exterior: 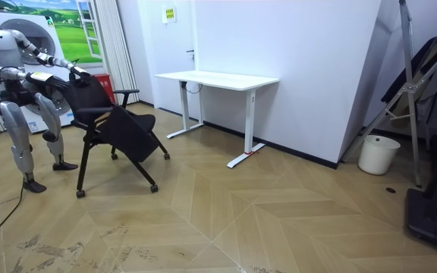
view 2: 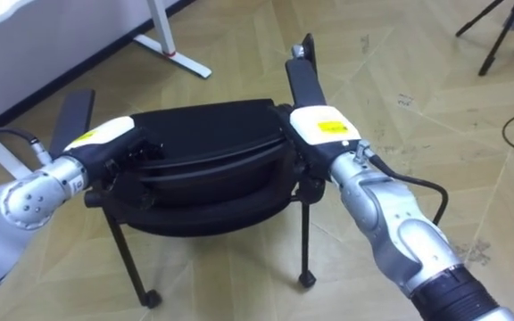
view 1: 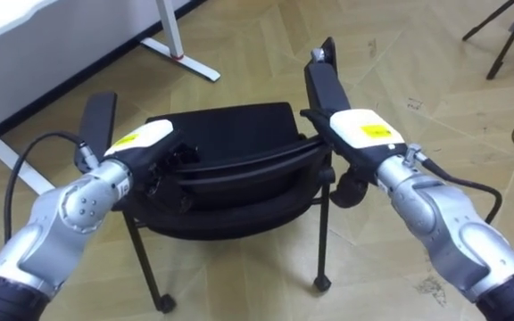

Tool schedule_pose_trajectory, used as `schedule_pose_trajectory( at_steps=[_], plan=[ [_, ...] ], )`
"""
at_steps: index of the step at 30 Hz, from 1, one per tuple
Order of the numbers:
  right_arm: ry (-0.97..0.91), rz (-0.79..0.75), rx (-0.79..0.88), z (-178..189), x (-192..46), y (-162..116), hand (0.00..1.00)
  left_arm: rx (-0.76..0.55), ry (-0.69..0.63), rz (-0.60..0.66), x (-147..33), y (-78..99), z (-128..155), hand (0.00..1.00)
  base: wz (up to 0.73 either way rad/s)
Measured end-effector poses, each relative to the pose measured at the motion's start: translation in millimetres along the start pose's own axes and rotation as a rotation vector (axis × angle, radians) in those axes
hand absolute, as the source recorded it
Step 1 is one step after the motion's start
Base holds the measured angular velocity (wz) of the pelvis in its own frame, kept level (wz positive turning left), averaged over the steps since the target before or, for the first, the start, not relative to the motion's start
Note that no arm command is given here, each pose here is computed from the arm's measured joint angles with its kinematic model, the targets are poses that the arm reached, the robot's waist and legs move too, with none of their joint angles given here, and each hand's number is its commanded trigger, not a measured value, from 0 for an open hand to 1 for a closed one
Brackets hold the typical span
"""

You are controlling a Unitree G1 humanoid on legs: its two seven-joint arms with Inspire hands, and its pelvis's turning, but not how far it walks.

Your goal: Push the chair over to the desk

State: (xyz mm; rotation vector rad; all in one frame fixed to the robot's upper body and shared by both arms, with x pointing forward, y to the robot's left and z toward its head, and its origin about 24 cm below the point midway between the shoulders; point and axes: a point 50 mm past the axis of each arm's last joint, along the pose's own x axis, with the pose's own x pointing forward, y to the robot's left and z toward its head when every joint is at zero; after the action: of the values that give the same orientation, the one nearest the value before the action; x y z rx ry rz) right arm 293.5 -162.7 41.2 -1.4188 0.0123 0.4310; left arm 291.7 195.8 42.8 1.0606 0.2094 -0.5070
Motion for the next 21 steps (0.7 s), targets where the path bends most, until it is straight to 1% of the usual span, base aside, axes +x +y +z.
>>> schedule_pose_trajectory(
  at_steps=[3,4,5,12,16,21],
  plan=[
    [0.006,-0.012,0.001,-1,0,1,0.00,0.004,-0.004,-0.001,1.0,-0.1,3,1.00,0.03],
    [0.008,-0.017,0.001,-2,0,1,0.98,0.005,-0.005,0.000,1.5,0.5,4,1.00,0.12],
    [0.009,-0.020,0.001,-2,0,1,1.00,0.006,-0.005,0.000,1.6,0.5,4,1.00,0.12],
    [0.013,-0.044,0.005,-3,1,-1,1.00,0.007,-0.014,0.001,2.0,0.1,8,1.00,0.01],
    [0.031,-0.070,-0.009,-7,8,-10,1.00,0.018,-0.034,-0.006,2.6,-1.6,14,1.00,0.01],
    [0.050,-0.051,-0.016,-11,9,-9,1.00,0.036,-0.062,-0.015,2.2,-2.7,21,1.00,0.09]
  ],
)
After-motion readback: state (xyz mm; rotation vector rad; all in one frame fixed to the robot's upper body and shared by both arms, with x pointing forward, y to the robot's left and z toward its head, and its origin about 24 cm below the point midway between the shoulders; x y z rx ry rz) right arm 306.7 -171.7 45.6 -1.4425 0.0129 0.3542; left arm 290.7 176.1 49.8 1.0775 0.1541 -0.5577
